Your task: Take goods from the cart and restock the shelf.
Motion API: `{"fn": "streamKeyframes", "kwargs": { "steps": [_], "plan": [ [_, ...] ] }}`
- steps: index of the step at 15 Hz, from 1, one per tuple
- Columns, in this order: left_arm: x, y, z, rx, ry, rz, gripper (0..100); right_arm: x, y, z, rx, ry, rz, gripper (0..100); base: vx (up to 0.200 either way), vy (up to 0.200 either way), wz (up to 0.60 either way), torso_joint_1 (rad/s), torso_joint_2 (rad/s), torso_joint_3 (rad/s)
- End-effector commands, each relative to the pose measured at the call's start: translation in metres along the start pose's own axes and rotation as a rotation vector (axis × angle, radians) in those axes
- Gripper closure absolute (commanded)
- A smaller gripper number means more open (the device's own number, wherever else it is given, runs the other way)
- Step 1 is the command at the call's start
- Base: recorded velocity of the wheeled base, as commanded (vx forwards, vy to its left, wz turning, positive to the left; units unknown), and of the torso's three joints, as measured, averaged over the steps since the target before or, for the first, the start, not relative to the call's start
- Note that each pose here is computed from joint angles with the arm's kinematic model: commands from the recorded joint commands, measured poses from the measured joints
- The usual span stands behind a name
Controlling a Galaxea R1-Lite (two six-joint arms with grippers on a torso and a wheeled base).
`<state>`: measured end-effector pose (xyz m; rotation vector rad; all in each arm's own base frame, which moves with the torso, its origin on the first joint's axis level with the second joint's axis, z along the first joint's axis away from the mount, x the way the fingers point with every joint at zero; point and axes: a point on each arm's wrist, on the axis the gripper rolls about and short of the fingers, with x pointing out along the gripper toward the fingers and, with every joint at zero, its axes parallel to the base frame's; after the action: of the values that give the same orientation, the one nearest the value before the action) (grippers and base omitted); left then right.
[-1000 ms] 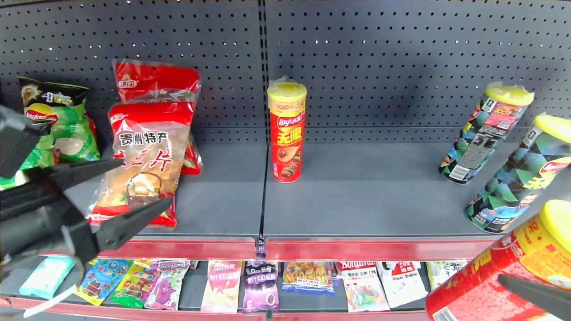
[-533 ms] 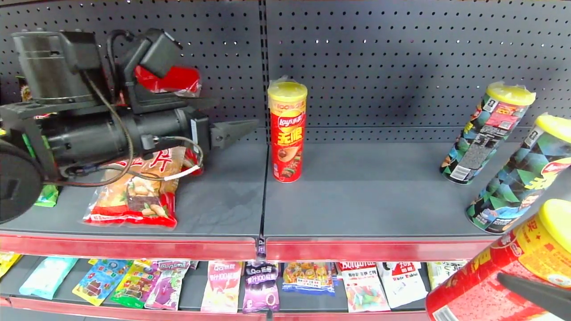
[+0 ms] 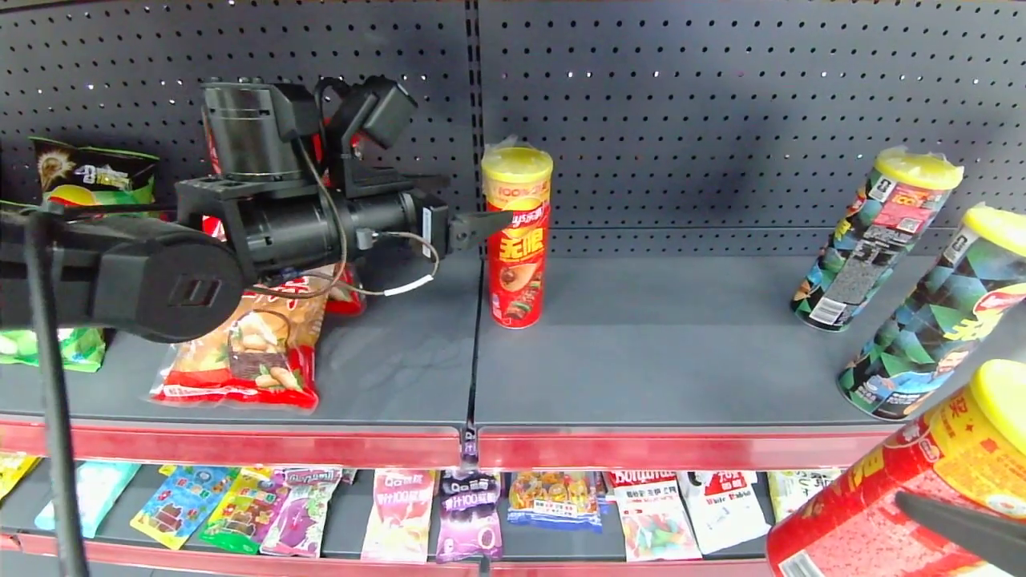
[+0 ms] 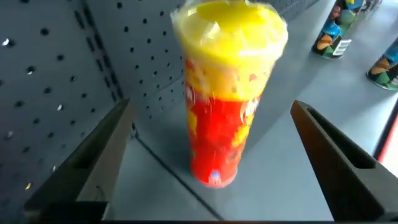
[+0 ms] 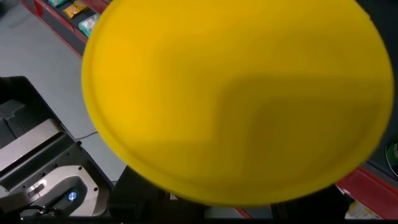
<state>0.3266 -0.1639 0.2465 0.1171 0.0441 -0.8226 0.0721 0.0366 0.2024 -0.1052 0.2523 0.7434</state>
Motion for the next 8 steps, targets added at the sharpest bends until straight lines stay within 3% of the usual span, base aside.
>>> {"fn": "streamKeyframes", "kwargs": {
  "steps": [1, 8],
  "plan": [
    [0.017, 0.0, -0.009, -0.006, 0.018, -0.017, 0, 0.0, 0.0, -0.001, 0.001, 0.001, 0.0, 100, 0.0, 0.0, 0.0, 0.0, 0.0, 0.0],
    [0.042, 0.008, -0.017, -0.009, 0.03, -0.023, 0, -0.002, 0.001, -0.002, 0.0, -0.002, -0.002, 100, 0.0, 0.0, 0.0, 0.0, 0.0, 0.0]
  ]
}}
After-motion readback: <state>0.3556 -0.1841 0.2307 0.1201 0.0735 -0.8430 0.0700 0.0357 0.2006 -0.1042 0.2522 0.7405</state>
